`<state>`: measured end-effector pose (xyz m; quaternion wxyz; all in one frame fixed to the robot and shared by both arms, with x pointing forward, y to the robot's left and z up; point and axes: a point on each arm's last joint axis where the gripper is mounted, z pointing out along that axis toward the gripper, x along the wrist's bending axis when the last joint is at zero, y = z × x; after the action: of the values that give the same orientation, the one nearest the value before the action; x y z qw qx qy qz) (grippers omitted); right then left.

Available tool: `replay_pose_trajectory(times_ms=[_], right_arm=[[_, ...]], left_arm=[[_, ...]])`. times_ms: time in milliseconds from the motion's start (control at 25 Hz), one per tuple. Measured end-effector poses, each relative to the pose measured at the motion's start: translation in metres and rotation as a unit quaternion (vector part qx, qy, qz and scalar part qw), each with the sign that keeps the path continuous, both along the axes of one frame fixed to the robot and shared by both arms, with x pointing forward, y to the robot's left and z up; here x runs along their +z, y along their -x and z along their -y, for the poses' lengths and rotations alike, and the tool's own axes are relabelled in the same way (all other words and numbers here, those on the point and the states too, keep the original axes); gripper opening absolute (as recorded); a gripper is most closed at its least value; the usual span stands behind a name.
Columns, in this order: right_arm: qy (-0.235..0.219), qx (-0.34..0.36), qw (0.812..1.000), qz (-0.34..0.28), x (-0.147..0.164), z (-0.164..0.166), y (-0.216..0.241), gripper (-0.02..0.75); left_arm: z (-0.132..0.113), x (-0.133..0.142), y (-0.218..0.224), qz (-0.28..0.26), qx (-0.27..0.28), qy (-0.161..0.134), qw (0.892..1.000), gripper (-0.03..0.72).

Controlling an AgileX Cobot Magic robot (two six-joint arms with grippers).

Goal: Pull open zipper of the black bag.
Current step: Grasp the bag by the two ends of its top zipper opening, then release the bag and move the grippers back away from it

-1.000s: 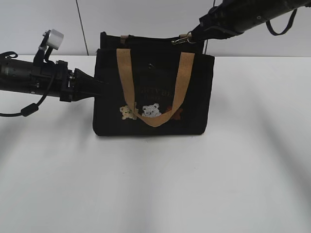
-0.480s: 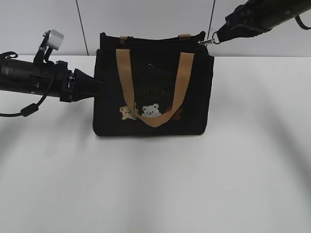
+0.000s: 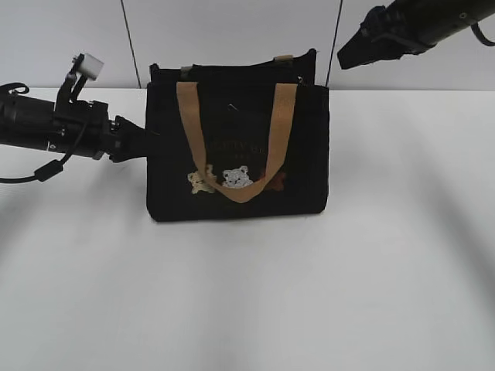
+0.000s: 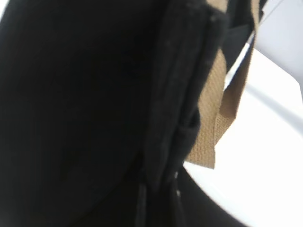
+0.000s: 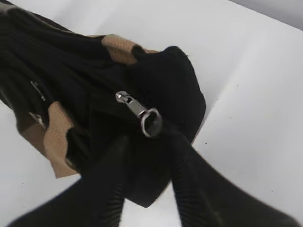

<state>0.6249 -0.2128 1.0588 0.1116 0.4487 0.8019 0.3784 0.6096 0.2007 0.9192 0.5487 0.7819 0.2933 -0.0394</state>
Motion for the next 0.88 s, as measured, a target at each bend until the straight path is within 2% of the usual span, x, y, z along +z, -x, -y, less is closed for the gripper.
replay_pose_trajectory(times_ms=[120,200,240,320,440,680,880], right_arm=[[-0.005,0.012,1.000,-0.005,0.007,-0.001,0.007,0.426],[-0.007,0.023,1.000,-0.010,0.012,-0.002,0.012,0.544],[-0.008,0.028,0.999,-0.013,0.014,-0.002,0.014,0.579],[-0.009,0.039,0.999,-0.019,0.018,-0.003,0.019,0.608],[-0.012,0.056,0.998,-0.028,0.025,-0.004,0.027,0.620],[-0.011,0.100,0.993,-0.056,0.037,-0.008,0.049,0.624],[0.008,0.106,0.991,-0.076,0.035,-0.014,0.079,0.624]], left_arm=[[-0.002,-0.001,-0.001,-0.029,0.024,-0.007,0.999,0.093],[-0.003,0.003,-0.001,-0.028,0.028,-0.016,0.999,0.207],[-0.003,0.006,-0.001,-0.022,0.029,-0.024,0.999,0.267],[-0.005,0.013,0.001,-0.020,0.031,-0.037,0.999,0.395],[-0.008,0.026,0.004,-0.025,0.042,-0.066,0.997,0.468],[-0.015,0.060,0.018,-0.024,0.047,-0.118,0.992,0.488],[-0.021,0.089,0.035,-0.031,0.056,-0.155,0.986,0.489]])
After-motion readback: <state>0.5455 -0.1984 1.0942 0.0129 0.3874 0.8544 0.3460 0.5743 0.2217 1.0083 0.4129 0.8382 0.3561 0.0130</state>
